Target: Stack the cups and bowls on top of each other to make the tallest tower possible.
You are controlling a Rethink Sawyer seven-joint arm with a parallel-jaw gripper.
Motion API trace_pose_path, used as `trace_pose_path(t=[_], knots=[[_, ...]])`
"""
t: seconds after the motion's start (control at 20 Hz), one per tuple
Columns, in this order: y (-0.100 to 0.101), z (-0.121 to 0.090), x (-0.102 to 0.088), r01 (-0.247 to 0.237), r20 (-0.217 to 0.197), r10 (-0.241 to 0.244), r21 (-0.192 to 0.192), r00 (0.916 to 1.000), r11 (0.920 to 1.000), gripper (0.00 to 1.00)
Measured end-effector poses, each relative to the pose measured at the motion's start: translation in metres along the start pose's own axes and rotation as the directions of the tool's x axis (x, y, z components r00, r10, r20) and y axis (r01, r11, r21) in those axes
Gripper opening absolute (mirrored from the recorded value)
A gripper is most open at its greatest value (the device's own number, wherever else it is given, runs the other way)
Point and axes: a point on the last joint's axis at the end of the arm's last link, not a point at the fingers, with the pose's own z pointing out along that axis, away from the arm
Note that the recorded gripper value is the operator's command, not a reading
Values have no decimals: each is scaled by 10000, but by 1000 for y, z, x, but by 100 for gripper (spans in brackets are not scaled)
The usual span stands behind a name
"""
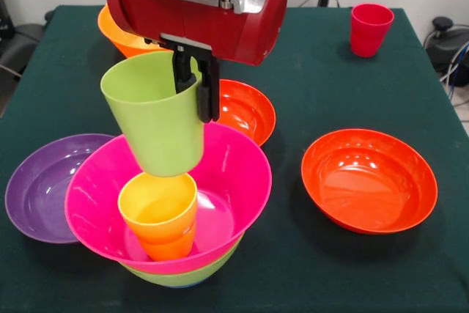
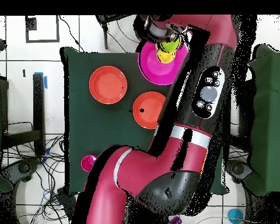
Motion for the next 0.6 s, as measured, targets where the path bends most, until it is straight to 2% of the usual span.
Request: trace_pose_path(t=[0.4, 0.6], knots=[[8, 2, 4, 85, -43, -85, 19, 10000, 10000, 0], [12, 9, 9, 67, -208, -65, 72, 9998, 10000, 0]])
